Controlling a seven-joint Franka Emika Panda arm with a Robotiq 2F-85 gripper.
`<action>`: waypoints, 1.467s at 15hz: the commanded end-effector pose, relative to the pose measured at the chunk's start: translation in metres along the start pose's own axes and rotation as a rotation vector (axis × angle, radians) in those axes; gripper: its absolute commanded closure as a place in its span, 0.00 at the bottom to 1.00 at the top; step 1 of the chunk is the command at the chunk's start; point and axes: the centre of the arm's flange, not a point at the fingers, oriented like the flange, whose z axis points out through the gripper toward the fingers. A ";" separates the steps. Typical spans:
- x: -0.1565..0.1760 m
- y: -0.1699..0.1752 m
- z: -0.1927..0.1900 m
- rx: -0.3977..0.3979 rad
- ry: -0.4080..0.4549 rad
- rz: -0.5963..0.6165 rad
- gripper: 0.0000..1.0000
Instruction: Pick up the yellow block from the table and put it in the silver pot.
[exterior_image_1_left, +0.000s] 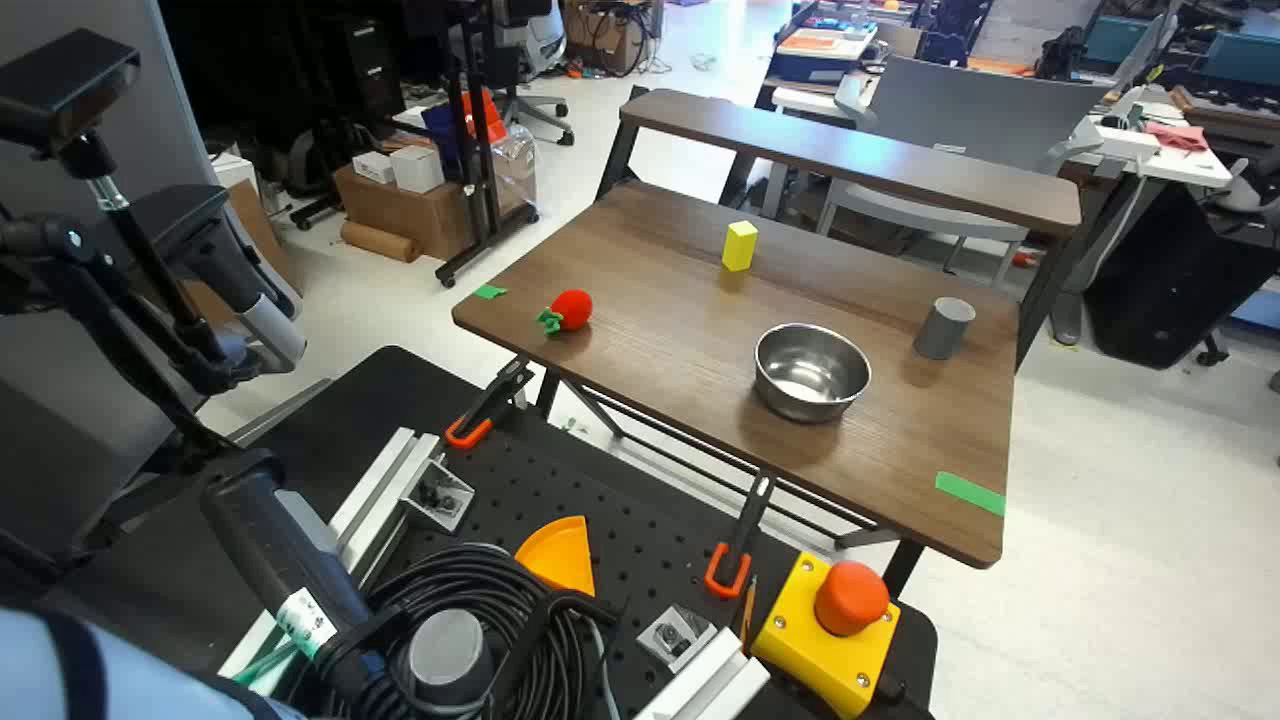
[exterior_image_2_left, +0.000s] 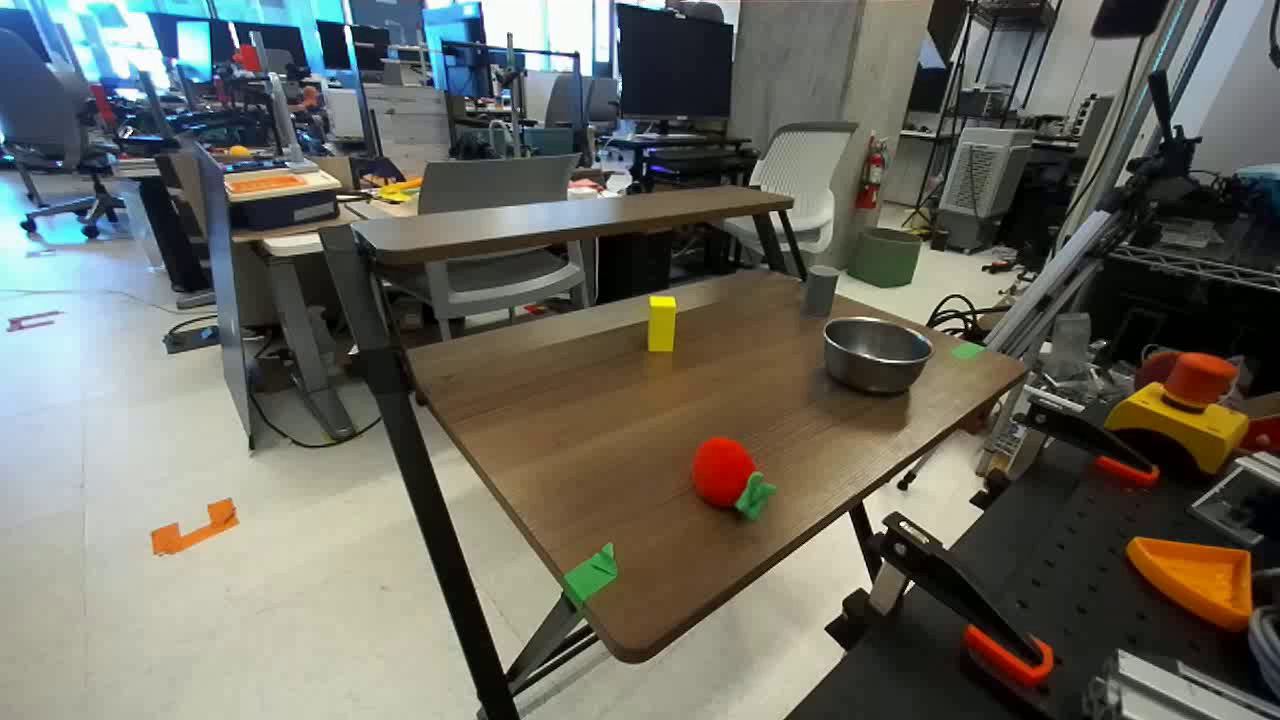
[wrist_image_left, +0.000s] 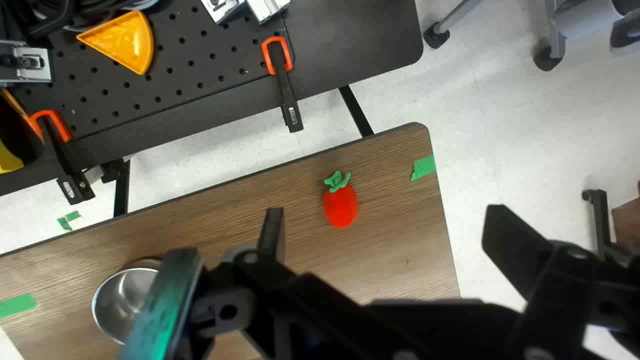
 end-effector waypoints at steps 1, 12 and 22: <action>0.000 0.000 0.000 0.000 0.000 0.000 0.00; 0.108 0.014 -0.011 0.047 0.193 0.171 0.00; 0.295 0.070 0.089 -0.028 0.250 0.472 0.00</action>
